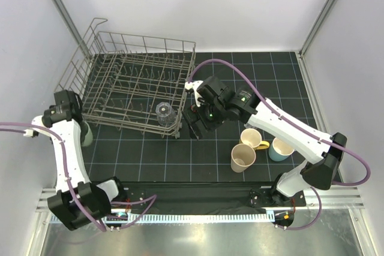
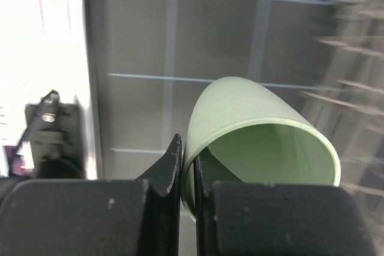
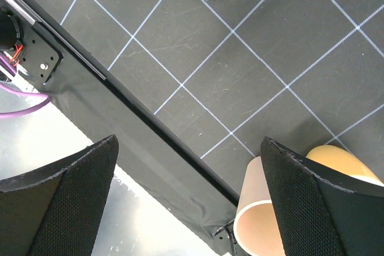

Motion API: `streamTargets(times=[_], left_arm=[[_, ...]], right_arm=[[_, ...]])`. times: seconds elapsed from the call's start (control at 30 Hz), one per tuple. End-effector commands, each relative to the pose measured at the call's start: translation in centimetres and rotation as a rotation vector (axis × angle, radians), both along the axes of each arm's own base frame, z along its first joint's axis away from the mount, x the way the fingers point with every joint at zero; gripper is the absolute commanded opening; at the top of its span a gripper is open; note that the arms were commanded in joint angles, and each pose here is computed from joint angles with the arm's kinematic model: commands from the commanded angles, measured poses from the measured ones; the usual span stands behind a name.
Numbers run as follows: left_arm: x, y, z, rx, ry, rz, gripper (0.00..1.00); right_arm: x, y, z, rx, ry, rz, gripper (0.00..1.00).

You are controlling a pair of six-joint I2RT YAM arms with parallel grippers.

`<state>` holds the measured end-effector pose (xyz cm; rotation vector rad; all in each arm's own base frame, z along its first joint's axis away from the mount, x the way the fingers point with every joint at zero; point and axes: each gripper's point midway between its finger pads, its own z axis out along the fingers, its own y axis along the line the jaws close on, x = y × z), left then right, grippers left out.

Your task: Load the cups into the dish rack

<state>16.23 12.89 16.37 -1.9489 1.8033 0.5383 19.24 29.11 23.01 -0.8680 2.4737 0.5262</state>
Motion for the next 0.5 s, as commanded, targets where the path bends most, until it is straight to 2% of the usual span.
streamTargets(times=[0.0, 0.1, 0.13, 0.2, 0.27, 0.3, 0.33, 0.43, 0.47], left_arm=[[-0.2, -1.6, 4.0, -0.037, -0.101, 0.02, 0.0], [1.1, -2.2, 7.6, -0.044, -0.251, 0.007, 0.0], [1.5, -2.5, 9.7, -0.033, -0.342, -0.004, 0.01], [3.4, -4.3, 11.7, -0.101, -0.481, -0.083, 0.0], [5.9, -5.6, 15.0, -0.123, -0.674, -0.186, 0.0], [7.0, -7.5, 16.3, -0.198, -0.756, -0.258, 0.0], [8.4, -8.1, 18.9, -0.194, -0.88, -0.316, 0.0], [10.3, -11.3, 23.5, -0.278, -1.087, -0.509, 0.0], [11.2, -12.1, 28.3, -0.226, -1.275, -0.62, 0.0]], right_arm=[[0.4, 0.8, 2.4, 0.08, -0.054, 0.033, 1.0], [0.2, 0.8, 2.7, 0.093, -0.049, 0.039, 1.0], [0.1, 0.9, 2.9, 0.104, -0.053, 0.042, 1.0], [0.0, 1.0, 3.1, 0.11, -0.055, 0.045, 1.0], [0.0, 0.9, 3.4, 0.121, -0.06, 0.04, 1.0], [0.1, 0.8, 3.5, 0.123, -0.062, 0.037, 1.0], [0.1, 0.8, 3.9, 0.132, -0.07, 0.035, 1.0], [0.1, 0.8, 4.7, 0.15, -0.084, 0.027, 1.0], [0.2, 0.6, 5.3, 0.163, -0.094, 0.016, 1.0]])
